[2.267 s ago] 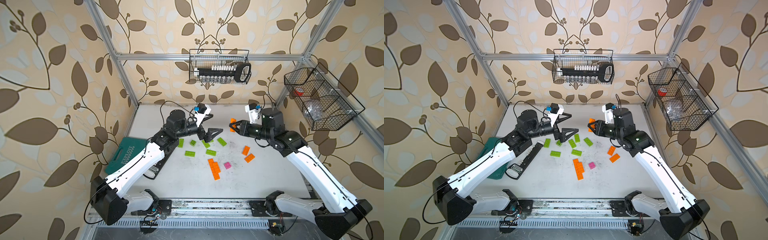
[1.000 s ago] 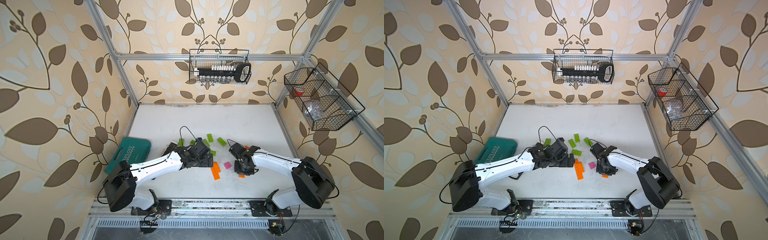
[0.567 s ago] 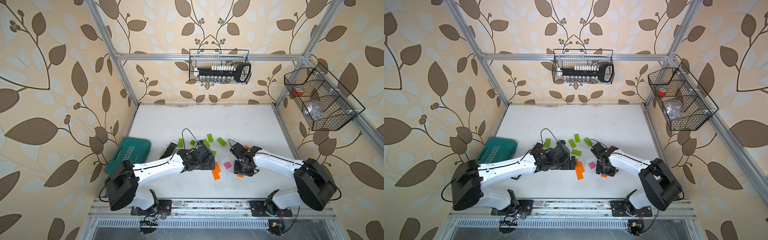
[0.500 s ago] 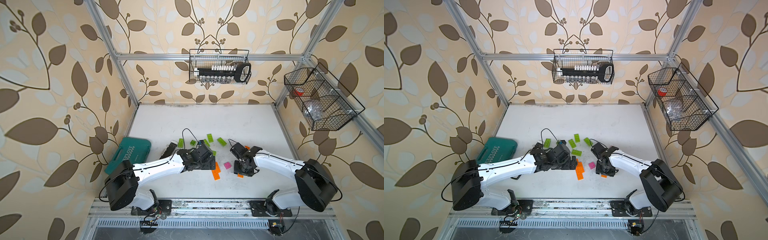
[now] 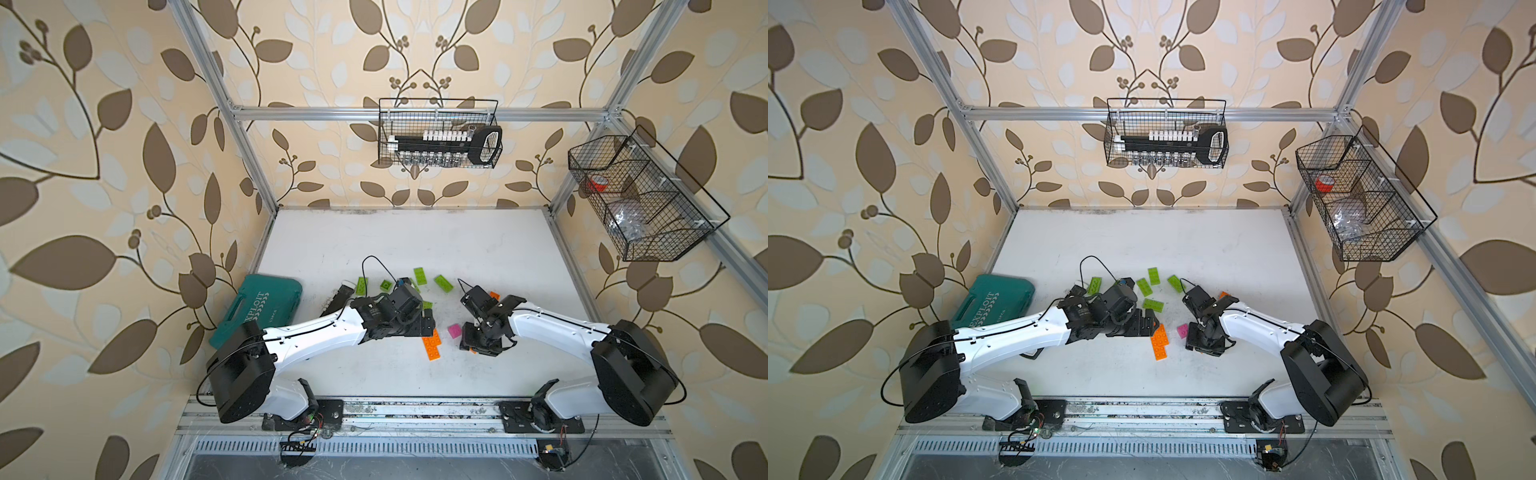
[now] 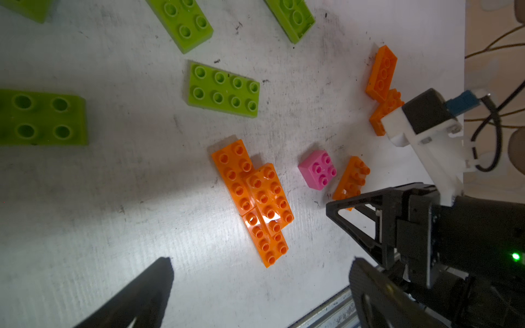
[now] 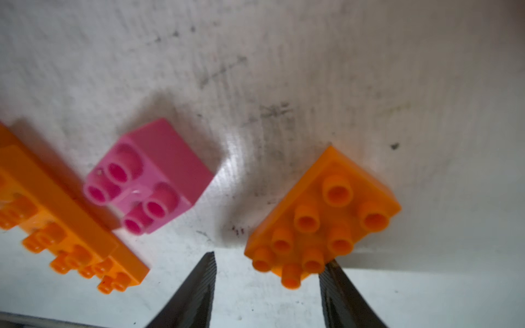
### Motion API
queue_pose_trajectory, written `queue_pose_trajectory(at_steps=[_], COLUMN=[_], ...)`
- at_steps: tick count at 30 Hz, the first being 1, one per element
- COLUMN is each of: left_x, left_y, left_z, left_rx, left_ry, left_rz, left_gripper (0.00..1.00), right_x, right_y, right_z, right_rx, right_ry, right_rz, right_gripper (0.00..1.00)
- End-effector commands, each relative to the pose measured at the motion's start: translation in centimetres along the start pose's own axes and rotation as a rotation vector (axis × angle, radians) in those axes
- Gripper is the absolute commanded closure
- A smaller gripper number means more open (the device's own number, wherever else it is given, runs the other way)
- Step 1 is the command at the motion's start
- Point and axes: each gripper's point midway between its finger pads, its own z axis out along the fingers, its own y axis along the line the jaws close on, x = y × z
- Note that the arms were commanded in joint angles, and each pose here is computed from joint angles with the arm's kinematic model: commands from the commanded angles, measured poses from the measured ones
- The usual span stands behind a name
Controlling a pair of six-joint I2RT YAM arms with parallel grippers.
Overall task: Assemble a small pinwheel with lego
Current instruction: Place the lego brick at the center of the board, then pick up the lego brick from the center of the board.
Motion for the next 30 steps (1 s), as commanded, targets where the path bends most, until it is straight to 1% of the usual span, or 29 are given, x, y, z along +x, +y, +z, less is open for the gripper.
queue_pose_trajectory(at_steps=[1,3,6,8,10,12,15,19,22,25,30], left_x=[-0.5,-0.6,-0.5,-0.2,0.5,1.4,2.4,2.9,2.7,2.4,2.1], left_y=[-0.8,-0.9,-1.3,-1.1,-1.4,-1.7,-2.1,-1.9,-1.2,-0.8,-0.5], left_z=[-0.9,-0.9,-1.1,-1.2,-1.2,-0.9,-0.3,0.2,0.0,-0.5,-0.9], left_rx=[0.071,0.081,0.091,0.061,0.037,0.022,-0.003,-0.013,-0.034,-0.020,-0.027], left_ry=[-0.018,-0.018,-0.014,-0.015,-0.025,-0.028,-0.038,-0.074,-0.118,-0.156,-0.177], left_rz=[-0.010,-0.008,0.039,0.076,0.123,0.160,0.188,0.176,0.162,0.140,0.117], left_gripper=[0.01,0.01,0.01,0.01,0.04,0.07,0.12,0.21,0.22,0.23,0.23], right_x=[0.1,0.2,0.6,0.9,0.6,0.2,-0.2,-0.6,-1.0,-1.1,-1.2], right_y=[1.1,0.9,0.2,-0.1,-0.1,0.0,0.7,2.3,2.3,1.6,0.9], right_z=[0.2,0.2,-0.7,-1.8,-3.2,-3.8,-3.7,-3.4,-3.3,-2.8,-2.1], right_rx=[-0.068,-0.056,-0.012,0.019,0.035,0.038,0.034,0.007,0.037,0.093,0.145], right_ry=[0.007,0.009,0.019,0.010,-0.029,-0.050,-0.036,-0.012,0.006,0.035,0.059], right_rz=[-0.017,-0.020,-0.041,-0.084,-0.137,-0.190,-0.284,-0.400,-0.454,-0.485,-0.485], right_gripper=[0.46,0.48,0.50,0.52,0.55,0.58,0.65,0.72,0.75,0.76,0.77])
